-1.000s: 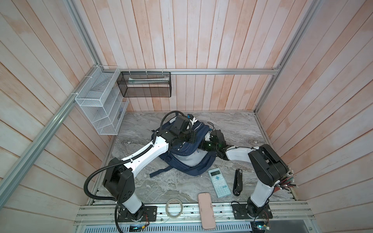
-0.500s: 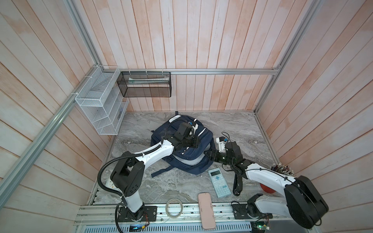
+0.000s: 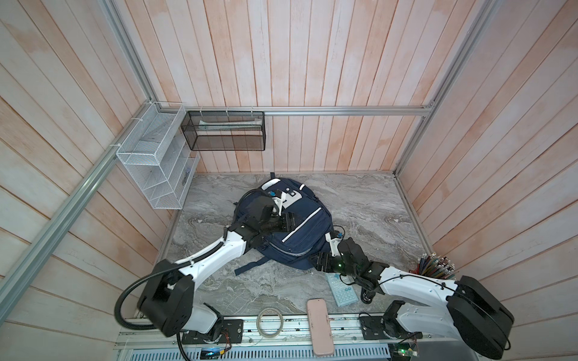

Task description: Pack the student bag

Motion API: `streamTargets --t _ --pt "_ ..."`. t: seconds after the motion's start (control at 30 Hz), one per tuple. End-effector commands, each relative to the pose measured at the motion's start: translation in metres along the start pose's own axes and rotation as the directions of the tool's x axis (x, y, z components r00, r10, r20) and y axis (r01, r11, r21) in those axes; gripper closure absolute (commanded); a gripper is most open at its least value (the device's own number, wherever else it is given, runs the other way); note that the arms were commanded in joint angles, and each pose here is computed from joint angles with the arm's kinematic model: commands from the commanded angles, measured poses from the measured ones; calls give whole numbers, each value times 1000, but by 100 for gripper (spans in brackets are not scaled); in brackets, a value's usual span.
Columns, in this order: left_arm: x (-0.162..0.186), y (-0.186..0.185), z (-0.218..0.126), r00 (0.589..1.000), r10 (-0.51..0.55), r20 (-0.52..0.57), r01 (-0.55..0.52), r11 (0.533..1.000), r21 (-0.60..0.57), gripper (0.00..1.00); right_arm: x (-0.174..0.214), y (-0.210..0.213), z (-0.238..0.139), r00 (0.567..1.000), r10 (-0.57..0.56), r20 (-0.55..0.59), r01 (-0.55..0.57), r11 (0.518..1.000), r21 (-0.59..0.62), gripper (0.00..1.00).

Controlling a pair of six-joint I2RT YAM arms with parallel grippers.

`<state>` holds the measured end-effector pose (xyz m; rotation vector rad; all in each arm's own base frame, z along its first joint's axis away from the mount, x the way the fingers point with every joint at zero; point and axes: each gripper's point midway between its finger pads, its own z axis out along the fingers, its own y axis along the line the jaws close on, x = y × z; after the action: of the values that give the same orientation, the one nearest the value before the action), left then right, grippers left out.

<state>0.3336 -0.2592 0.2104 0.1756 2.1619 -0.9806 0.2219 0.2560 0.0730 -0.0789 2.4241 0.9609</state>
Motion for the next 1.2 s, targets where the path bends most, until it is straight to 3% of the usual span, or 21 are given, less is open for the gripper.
streamTargets --t 0.0,0.07,0.17,0.37,0.53,0.67,0.77,0.83,1.0,1.17 --pt "3 53 -32 986 -135 101 143 987 -70 36 -35 9 10 995 -42 90 40 999 24 35" --pt "10 76 -48 968 -206 143 217 974 -66 36 -41 4 15 995 -53 86 50 998 44 39" --pt "19 101 -59 946 -261 193 281 956 -86 24 -51 -13 19 997 -29 78 24 997 68 41" --pt "22 128 -39 932 -300 202 322 943 -88 25 -90 -52 22 992 -15 125 0 993 119 40" --pt "8 144 -12 942 -267 201 293 950 -112 35 -109 -63 23 991 -21 135 6 994 109 41" --pt "14 161 5 942 -287 173 314 937 -154 44 -102 -51 13 988 -53 142 41 996 85 43" --pt "26 166 15 938 -316 140 334 934 -129 81 -83 -47 0 986 -66 150 48 992 117 45" --pt "34 157 20 930 -351 106 360 930 -76 98 -65 -36 -8 983 -86 162 65 989 130 46" --pt "43 112 21 912 -407 59 405 913 38 99 -31 22 -11 971 -179 156 172 983 59 44" --pt "37 80 14 911 -407 73 400 912 88 100 -29 64 15 960 -232 155 240 970 -34 40"
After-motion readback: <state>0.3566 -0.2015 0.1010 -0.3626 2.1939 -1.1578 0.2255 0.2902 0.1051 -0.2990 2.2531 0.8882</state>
